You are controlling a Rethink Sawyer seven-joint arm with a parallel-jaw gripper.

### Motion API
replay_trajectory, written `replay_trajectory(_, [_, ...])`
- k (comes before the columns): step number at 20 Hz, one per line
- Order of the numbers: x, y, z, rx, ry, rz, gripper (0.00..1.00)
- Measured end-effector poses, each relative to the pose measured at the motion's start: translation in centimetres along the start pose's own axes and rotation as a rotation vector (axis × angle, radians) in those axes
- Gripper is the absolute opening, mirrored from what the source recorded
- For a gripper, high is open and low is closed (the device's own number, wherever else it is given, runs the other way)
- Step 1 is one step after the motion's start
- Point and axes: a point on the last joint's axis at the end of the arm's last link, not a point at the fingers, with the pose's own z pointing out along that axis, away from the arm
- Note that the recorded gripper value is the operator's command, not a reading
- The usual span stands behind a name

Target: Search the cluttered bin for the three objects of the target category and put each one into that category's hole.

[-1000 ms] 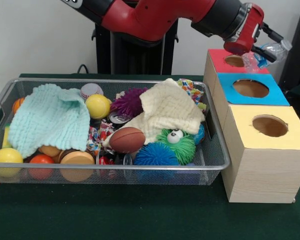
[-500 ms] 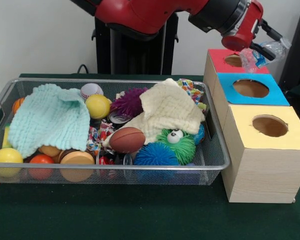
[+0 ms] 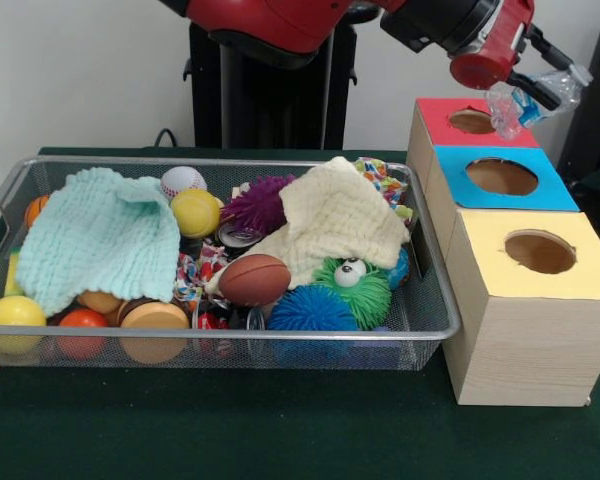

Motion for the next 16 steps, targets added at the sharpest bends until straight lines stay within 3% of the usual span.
replay_trajectory(16, [0.32, 0.4, 0.45, -0.013, -0.008, -0.008, 0.0])
